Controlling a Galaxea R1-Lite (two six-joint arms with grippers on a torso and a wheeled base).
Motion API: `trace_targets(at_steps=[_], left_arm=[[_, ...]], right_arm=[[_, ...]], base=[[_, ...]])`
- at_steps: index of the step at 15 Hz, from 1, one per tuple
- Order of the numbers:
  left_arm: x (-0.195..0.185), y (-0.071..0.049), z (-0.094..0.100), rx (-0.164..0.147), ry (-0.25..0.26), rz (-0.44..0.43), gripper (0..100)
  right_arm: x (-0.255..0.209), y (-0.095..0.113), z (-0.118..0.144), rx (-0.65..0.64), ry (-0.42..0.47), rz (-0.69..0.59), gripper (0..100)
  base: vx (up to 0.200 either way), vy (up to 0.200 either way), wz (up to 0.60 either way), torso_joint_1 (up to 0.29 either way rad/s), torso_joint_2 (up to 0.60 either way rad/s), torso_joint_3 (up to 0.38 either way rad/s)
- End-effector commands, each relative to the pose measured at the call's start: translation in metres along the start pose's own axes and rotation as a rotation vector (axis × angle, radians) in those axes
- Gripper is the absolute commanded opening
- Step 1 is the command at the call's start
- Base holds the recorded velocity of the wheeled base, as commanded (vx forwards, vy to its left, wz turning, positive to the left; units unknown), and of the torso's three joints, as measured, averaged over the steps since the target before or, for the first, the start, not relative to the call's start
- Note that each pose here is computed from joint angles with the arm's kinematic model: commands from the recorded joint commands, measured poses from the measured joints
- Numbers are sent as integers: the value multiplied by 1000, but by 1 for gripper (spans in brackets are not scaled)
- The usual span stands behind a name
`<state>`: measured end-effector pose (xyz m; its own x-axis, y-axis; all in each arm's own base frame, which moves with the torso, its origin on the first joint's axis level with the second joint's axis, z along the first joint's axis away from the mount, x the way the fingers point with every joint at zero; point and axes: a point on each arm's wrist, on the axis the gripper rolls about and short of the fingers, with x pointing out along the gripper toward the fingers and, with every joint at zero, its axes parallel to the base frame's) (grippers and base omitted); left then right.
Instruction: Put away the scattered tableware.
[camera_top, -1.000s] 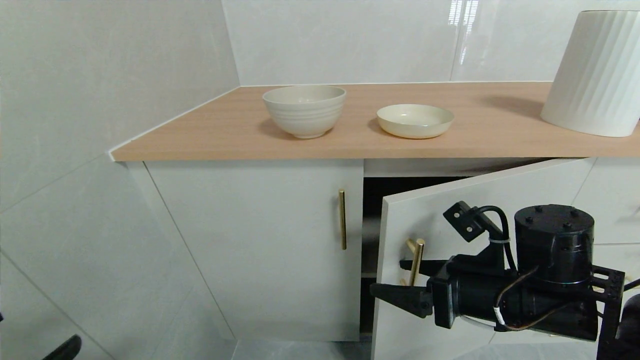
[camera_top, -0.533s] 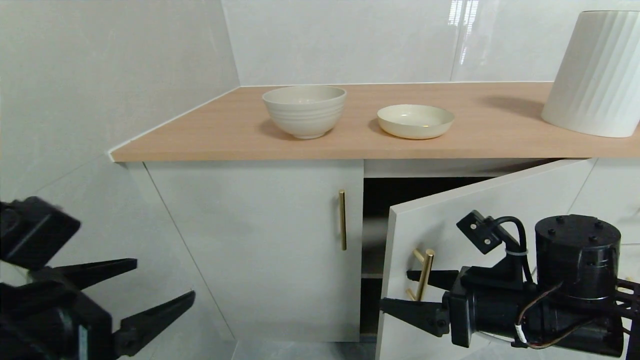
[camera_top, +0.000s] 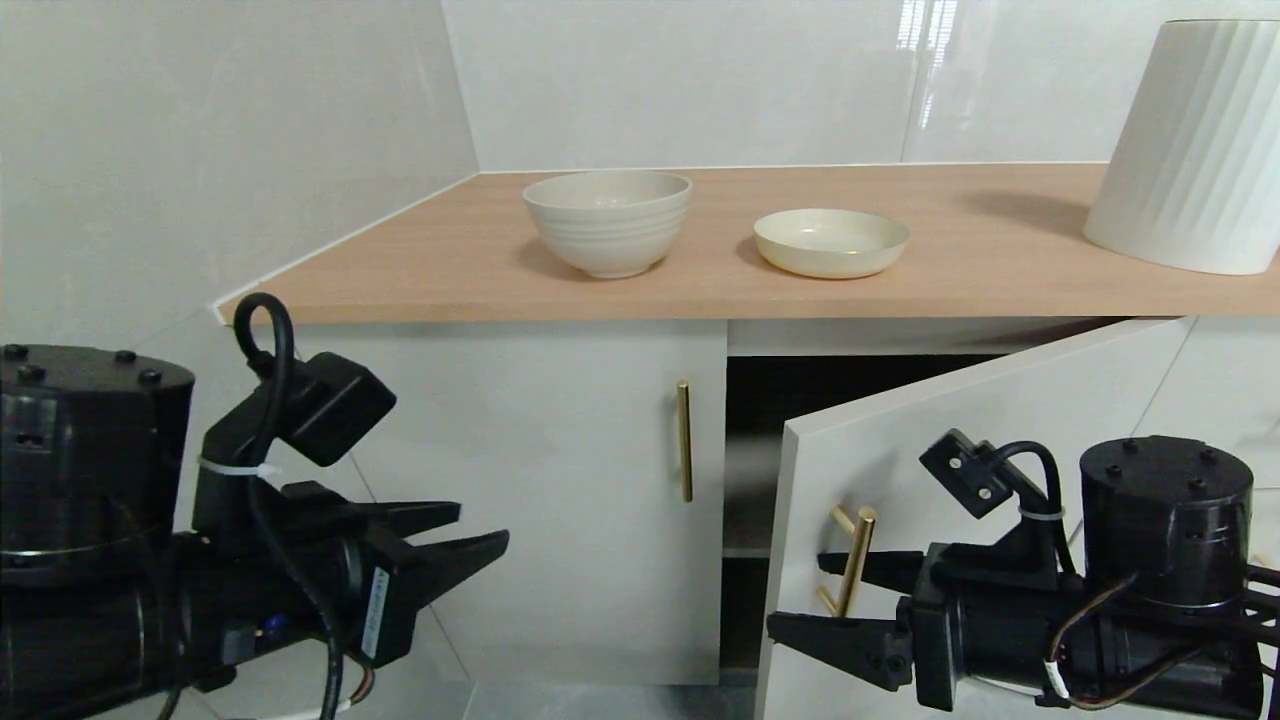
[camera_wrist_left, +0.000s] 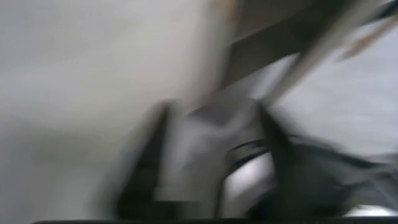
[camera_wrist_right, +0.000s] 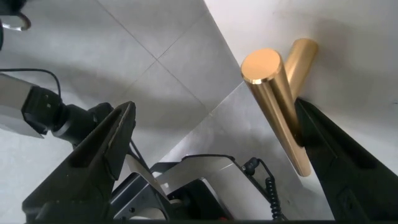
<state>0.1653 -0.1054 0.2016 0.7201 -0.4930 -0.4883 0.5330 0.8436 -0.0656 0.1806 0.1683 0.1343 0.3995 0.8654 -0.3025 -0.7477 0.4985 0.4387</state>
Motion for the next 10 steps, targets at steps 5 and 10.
trace_targets(at_steps=[5,10], left_arm=[[46,-27,-1,18,56,-243,0],[115,-37,-1,15,65,-249,0]], right_arm=[[-2,1,0,-3,-5,4,100],[-5,2,-1,-16,-6,6,100]], base=[[0,0,0,0,0,0],[0,0,0,0,0,0]])
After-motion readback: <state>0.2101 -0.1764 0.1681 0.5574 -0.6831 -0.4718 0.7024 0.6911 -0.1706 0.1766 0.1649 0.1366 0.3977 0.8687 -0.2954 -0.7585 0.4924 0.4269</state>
